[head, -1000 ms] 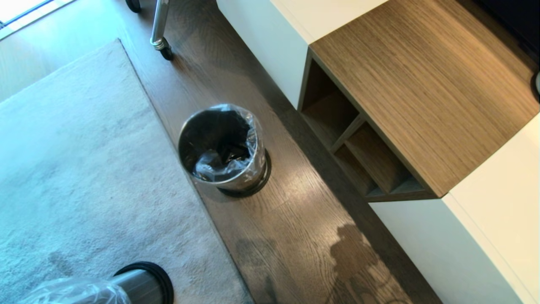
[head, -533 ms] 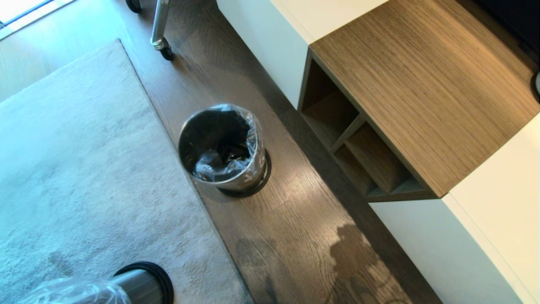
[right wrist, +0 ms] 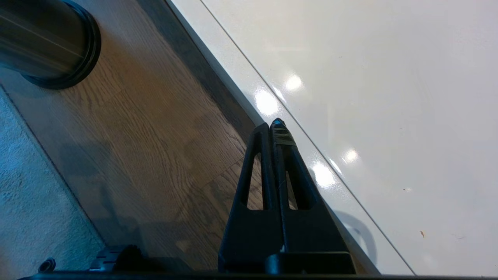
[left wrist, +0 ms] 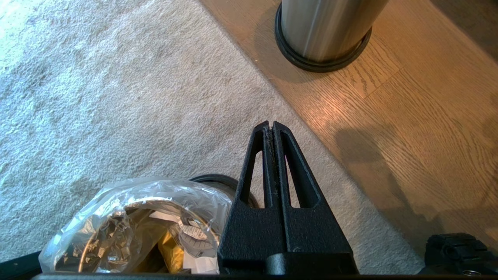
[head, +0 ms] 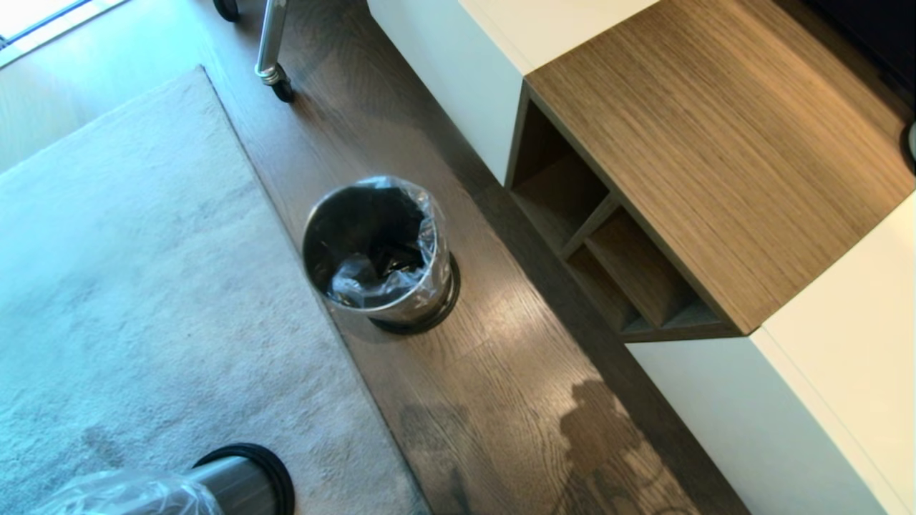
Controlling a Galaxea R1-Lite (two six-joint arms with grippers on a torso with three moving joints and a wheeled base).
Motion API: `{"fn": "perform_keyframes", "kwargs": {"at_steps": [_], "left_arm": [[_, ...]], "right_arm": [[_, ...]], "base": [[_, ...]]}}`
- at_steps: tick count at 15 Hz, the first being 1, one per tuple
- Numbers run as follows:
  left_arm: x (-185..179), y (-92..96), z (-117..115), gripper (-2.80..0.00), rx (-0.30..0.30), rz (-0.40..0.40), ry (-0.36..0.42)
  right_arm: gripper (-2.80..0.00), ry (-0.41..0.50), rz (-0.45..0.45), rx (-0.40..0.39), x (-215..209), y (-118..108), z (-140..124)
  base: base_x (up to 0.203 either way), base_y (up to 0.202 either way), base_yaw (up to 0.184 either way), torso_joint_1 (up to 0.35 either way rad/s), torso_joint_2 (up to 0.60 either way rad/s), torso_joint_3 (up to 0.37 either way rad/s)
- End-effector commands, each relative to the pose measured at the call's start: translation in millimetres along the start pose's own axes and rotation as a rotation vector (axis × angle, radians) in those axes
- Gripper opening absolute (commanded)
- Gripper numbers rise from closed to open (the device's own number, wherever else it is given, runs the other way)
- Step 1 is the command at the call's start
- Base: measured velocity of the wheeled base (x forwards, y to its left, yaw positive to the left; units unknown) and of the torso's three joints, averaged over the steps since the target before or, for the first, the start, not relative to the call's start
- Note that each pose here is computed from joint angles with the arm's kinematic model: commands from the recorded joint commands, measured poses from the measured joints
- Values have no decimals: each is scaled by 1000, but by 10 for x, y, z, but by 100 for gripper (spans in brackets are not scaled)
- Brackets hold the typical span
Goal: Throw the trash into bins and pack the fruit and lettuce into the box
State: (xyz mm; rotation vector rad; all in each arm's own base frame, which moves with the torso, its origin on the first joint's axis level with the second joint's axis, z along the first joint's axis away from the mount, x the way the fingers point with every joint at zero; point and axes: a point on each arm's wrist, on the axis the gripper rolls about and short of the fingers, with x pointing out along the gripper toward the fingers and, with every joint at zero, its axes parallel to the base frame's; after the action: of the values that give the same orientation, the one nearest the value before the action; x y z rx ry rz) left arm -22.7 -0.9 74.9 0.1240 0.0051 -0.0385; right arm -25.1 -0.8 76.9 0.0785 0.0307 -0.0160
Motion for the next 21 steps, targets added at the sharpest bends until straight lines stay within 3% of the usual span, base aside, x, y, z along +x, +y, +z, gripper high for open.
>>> {"fn": "perform_keyframes", "kwargs": {"at_steps": [1,21], "left_arm": [[0,0,0,-280,-1,0,0],[0,4,3,-280,-32,15,-1]], "right_arm": [[-280,1,0,1,1,0,1],[-280,1,-1,1,1,0,1]], "base": [[0,0,0,0,0,0],[0,0,0,2,1,189]]}}
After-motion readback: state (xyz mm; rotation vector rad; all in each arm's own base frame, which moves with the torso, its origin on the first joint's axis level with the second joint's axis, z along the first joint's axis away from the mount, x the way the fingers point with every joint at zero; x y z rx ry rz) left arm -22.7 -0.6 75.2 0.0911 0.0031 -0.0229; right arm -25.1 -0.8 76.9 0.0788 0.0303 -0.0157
